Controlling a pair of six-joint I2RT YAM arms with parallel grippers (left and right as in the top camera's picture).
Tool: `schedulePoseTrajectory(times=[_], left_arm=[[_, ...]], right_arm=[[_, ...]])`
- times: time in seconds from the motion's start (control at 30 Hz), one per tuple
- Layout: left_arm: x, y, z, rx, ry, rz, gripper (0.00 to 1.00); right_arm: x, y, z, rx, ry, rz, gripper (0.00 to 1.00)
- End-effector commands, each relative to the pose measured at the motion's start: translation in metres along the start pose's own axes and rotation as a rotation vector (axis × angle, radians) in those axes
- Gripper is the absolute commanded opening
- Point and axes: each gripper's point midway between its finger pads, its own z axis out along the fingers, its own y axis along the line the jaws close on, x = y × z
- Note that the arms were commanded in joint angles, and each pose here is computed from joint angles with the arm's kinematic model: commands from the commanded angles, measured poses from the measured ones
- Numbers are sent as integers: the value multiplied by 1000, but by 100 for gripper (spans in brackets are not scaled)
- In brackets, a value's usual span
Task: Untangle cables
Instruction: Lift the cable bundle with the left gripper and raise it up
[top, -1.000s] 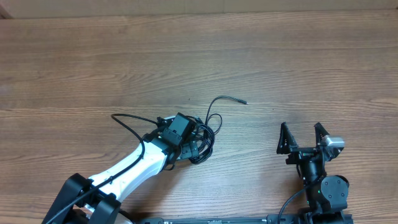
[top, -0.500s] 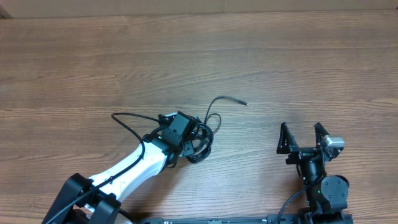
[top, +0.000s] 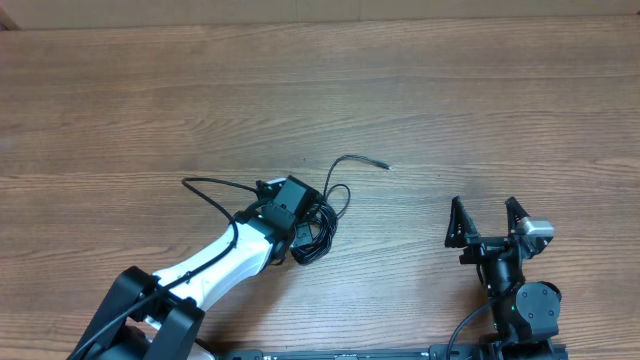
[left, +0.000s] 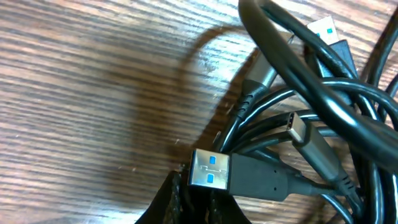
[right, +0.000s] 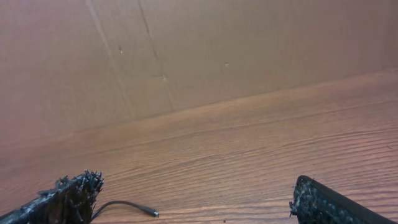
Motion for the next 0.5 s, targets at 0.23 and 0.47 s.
schedulePoseTrajectory(times=[0.23,0.47], left_arm=[[16,-22,1,93,105,78,4],[-2,-38,-61,104,151,86,4]], right_arm=[[1,-2,0,10,-8,-5,100],[1,-2,0,10,-8,-5,100]])
